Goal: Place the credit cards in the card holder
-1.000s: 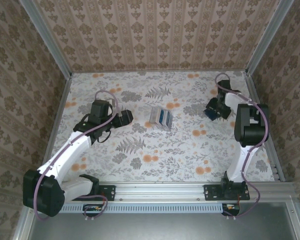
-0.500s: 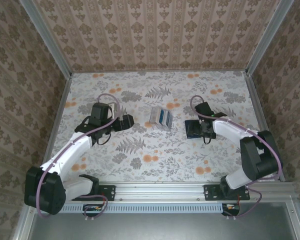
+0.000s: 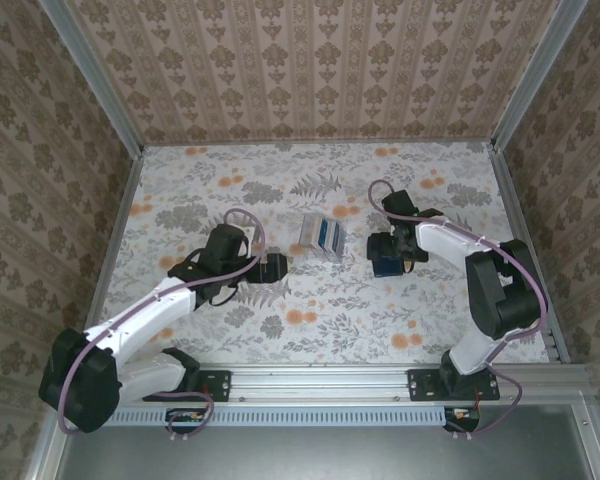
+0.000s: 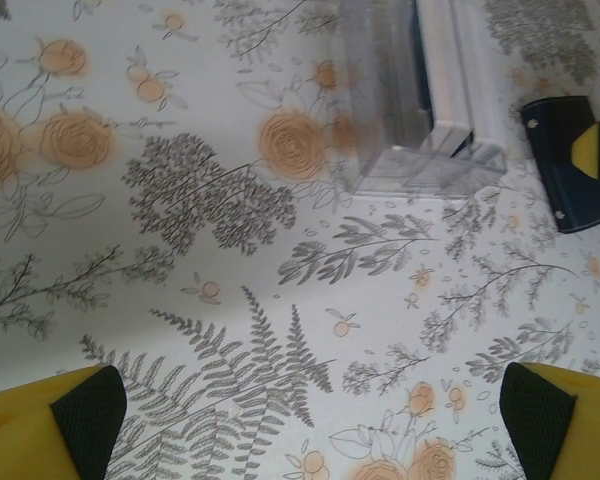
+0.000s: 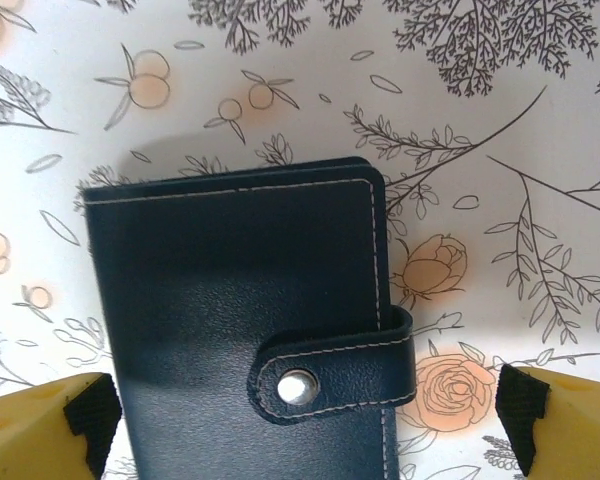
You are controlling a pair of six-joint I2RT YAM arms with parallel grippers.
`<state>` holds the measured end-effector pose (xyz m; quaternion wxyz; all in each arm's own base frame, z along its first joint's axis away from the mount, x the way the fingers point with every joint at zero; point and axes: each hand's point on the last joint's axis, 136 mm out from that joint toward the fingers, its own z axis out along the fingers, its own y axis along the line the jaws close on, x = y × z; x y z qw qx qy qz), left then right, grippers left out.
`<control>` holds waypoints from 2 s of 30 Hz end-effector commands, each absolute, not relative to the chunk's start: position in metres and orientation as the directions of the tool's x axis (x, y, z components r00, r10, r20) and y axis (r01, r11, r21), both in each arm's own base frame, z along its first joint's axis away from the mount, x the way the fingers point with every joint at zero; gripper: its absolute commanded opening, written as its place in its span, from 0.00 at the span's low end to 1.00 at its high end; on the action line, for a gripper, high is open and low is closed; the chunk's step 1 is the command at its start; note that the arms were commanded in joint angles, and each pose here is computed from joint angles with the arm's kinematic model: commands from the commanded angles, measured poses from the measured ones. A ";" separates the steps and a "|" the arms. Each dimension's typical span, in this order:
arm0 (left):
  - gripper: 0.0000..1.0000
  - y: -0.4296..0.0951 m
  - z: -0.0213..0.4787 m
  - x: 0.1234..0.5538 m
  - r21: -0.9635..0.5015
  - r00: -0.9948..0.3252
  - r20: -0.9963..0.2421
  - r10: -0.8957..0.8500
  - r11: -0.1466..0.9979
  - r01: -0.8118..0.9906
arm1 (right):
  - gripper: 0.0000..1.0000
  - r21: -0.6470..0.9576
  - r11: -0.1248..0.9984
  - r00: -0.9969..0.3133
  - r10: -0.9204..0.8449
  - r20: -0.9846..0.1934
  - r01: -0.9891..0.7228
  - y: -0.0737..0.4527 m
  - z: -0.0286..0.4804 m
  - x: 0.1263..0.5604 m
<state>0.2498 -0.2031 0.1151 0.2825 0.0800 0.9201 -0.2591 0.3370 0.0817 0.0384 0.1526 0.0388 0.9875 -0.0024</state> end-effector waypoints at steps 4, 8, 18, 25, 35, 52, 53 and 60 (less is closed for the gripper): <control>1.00 -0.212 0.126 0.252 -0.487 -0.784 -0.619 -0.048 0.806 0.335 | 0.95 -0.022 1.000 -0.974 0.014 -0.224 0.019 0.084 0.021 0.321; 1.00 -0.207 0.121 0.253 -0.483 -0.785 -0.616 -0.066 0.819 0.311 | 0.90 0.042 0.999 -0.982 -0.024 -0.188 -0.033 0.100 0.017 0.315; 1.00 -0.215 0.108 0.245 -0.531 -0.842 -0.535 -0.074 0.805 0.267 | 0.84 0.164 0.975 -0.986 -0.133 -0.096 -0.147 0.156 0.031 0.276; 1.00 -0.214 0.073 0.229 -0.544 -0.909 -0.411 -0.073 0.820 0.180 | 0.86 0.447 0.891 -0.995 -0.050 -0.087 -0.083 0.243 0.041 0.240; 0.92 -0.235 0.065 0.226 -0.492 -0.920 -0.381 0.090 0.823 0.285 | 0.86 0.449 0.893 -0.988 0.051 -0.148 -0.021 0.236 0.051 0.255; 0.77 -0.297 0.069 0.246 -0.442 -0.817 -0.473 0.330 0.713 0.544 | 0.58 0.353 0.912 -0.933 0.295 -0.207 0.210 0.176 0.031 0.272; 0.77 -0.302 0.068 0.244 -0.427 -0.801 -0.478 0.359 0.703 0.569 | 0.57 0.341 0.918 -0.935 0.286 -0.210 0.204 0.175 0.028 0.272; 0.76 -0.331 0.056 0.247 -0.432 -0.776 -0.479 0.409 0.660 0.615 | 0.54 0.327 0.932 -0.933 0.250 -0.259 0.159 0.169 0.037 0.277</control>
